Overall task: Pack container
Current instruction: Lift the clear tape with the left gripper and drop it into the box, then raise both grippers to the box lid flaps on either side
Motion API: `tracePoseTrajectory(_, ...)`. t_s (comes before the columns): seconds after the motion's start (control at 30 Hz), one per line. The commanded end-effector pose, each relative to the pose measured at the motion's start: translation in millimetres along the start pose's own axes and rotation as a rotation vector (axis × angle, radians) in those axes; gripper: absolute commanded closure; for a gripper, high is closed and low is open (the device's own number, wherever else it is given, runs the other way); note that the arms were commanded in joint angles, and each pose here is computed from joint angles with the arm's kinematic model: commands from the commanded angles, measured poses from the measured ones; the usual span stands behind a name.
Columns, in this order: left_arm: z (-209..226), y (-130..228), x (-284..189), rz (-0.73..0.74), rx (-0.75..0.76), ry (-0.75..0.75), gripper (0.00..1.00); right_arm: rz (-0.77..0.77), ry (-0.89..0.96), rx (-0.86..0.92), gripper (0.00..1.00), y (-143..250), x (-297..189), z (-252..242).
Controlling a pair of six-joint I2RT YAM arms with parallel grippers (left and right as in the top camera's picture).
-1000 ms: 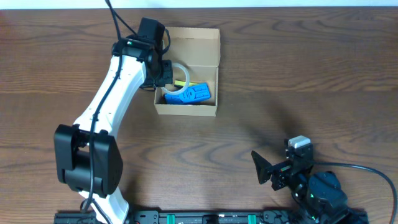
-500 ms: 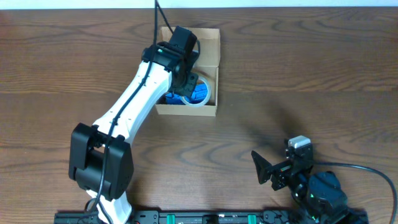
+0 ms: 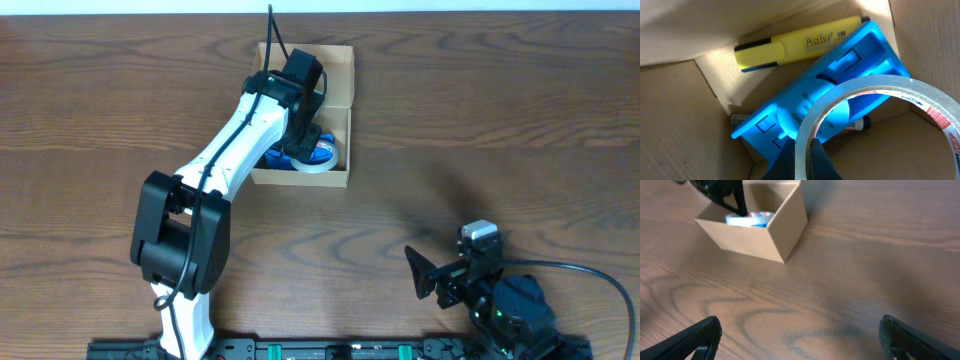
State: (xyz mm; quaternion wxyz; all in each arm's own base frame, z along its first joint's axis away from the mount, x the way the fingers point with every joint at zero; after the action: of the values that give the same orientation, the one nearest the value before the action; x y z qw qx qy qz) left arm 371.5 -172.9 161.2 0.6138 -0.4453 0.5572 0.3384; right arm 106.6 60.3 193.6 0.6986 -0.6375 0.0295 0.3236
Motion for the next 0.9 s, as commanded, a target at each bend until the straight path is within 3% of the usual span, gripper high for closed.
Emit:
tracePoseTrajectory(0.0,3,-8,-3,-0.022,-0.003,-0.024,0.94,0.010,0.015,0.013,0.01,3,0,-2)
tracePoseTrajectory(0.07,3,-12,-6,-0.040,-0.013,-0.023,0.89,0.022,0.018,0.012,0.01,4,0,-2)
tracePoseTrajectory(0.13,2,-14,-8,-0.052,-0.013,-0.023,0.52,0.030,0.020,0.011,0.01,6,0,-3)
tracePoseTrajectory(0.27,3,-19,-13,-0.075,-0.016,-0.027,0.07,0.042,0.023,0.010,0.01,8,0,-3)
tracePoseTrajectory(0.6,3,-28,-42,-0.105,-0.105,-0.037,0.04,0.016,0.038,0.024,0.01,4,0,-4)
tracePoseTrajectory(0.87,4,-22,-87,-0.085,-0.124,-0.040,0.05,-0.030,-0.011,0.108,0.01,-23,3,6)
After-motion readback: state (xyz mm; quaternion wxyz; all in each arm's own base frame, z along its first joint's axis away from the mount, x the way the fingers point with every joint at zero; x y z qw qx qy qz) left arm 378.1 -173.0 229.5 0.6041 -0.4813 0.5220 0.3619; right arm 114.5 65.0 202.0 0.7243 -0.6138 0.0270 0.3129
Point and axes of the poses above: each gripper's point midway between its finger pads, its own x axis out along the fingers, its own z axis along the line the jaws close on, y = z × x, the point moved 9 cm from there along -x, back along the fingers, and after that the axes turned 3 degrees about -x, right-handed, at the moved point
